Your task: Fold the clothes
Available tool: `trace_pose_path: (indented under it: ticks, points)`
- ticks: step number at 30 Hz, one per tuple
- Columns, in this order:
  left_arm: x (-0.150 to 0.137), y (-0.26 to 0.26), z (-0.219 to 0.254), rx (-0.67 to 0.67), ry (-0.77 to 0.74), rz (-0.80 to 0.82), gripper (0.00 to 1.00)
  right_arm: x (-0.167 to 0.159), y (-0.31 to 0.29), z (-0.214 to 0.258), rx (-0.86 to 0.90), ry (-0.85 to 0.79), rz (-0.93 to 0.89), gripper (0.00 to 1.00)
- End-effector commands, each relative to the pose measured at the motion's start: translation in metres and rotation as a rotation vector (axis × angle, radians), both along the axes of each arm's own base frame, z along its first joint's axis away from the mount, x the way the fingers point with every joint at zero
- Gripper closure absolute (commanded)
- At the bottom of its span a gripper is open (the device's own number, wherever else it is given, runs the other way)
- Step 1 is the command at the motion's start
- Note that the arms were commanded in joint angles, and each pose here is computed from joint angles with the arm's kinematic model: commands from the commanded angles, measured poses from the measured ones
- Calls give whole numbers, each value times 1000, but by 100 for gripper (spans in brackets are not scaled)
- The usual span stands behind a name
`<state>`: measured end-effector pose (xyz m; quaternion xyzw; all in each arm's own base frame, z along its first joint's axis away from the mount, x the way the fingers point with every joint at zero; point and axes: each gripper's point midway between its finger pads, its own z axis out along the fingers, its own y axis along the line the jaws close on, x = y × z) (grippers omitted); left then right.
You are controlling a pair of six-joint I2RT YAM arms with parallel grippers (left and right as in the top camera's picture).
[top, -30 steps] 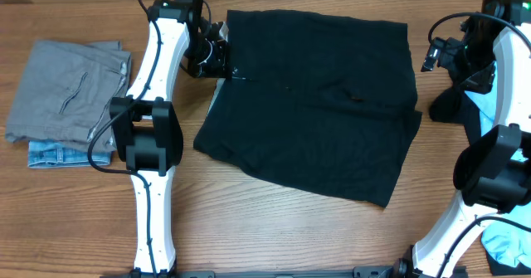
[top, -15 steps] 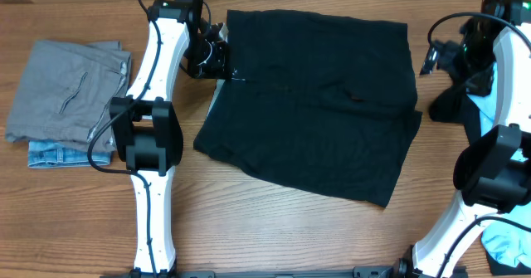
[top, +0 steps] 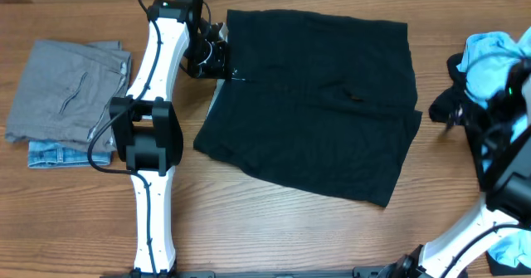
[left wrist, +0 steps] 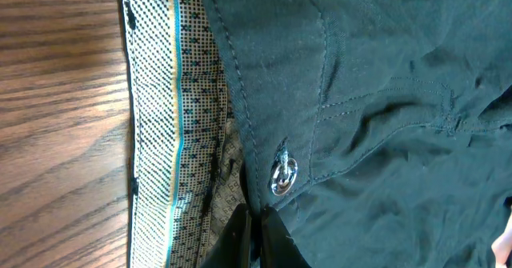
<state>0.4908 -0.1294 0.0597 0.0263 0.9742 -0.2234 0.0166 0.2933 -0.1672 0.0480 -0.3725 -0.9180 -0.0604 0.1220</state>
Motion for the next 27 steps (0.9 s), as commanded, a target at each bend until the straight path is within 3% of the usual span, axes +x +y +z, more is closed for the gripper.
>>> trace_pose_path:
  ticks: [1, 6, 18, 27]
  points:
    - [5, -4, 18, -23, -44, -9, 95, -1, 21, -19, 120, -52, -39, 0]
    - [5, -4, 18, -23, -43, -9, 95, 13, 44, -31, 205, -141, 16, 0]
    - [4, -4, 18, -23, -41, -9, 95, 33, 65, -37, 141, -163, 157, 0]
    - [3, -3, 18, -22, -37, -10, 95, 36, 73, -33, 188, -192, 173, 0]
